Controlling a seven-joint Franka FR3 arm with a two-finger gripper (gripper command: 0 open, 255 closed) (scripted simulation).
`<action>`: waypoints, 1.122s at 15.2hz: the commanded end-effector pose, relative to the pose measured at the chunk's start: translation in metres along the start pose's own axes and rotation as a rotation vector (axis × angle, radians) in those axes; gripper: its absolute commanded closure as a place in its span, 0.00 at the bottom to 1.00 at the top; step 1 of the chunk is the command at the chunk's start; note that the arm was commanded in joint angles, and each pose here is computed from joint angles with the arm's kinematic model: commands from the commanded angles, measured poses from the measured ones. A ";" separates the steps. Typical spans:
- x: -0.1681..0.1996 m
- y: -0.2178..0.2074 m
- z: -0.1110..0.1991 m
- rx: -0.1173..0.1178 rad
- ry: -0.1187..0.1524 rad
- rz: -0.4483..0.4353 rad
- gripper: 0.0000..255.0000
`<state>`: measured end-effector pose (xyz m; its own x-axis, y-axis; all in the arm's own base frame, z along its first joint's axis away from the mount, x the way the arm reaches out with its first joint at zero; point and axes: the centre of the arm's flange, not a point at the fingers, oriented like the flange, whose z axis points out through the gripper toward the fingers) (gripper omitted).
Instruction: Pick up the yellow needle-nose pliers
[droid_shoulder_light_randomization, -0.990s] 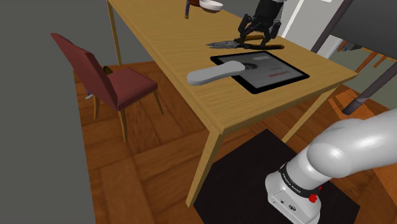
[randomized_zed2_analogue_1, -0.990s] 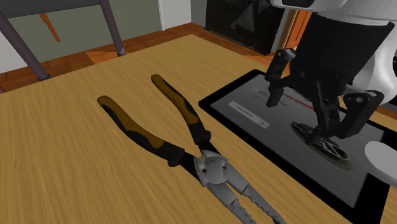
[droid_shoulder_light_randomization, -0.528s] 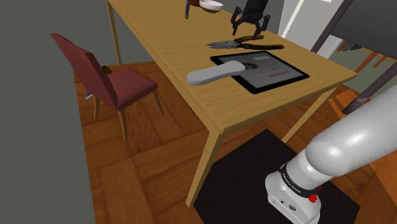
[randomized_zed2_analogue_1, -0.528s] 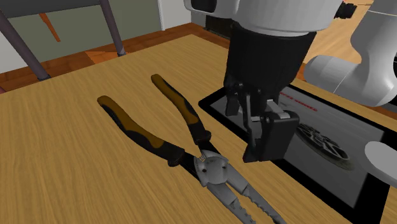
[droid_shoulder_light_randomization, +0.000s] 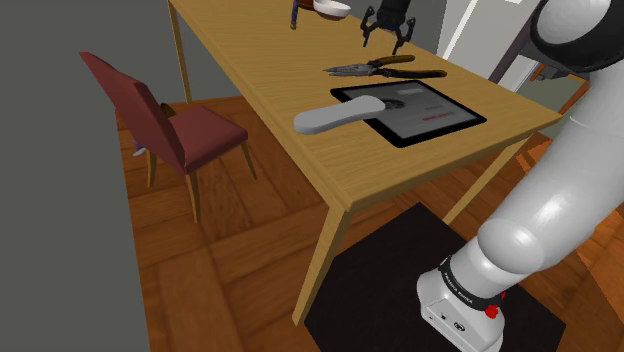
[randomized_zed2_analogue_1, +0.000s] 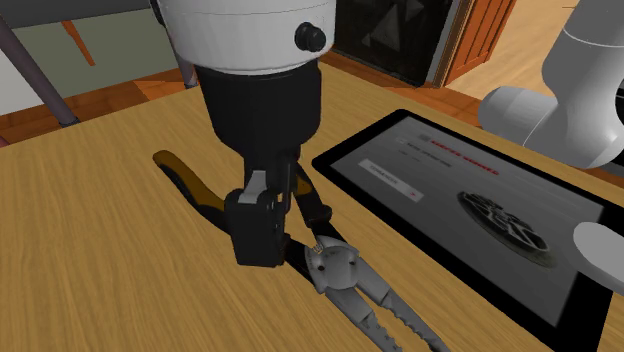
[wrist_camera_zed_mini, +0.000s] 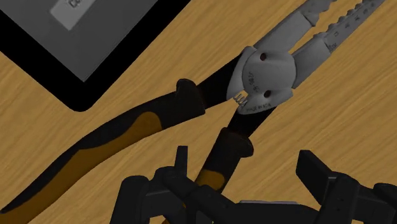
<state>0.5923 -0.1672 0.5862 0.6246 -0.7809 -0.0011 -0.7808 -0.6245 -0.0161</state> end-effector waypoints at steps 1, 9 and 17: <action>0.011 -0.001 0.007 -0.001 -0.002 0.021 0.00; 0.011 -0.001 0.042 -0.001 -0.002 0.021 0.00; 0.011 -0.001 0.042 -0.001 -0.002 0.020 1.00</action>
<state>0.5999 -0.1745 0.5452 0.6086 -0.7935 -0.0027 -0.7934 -0.6085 -0.0155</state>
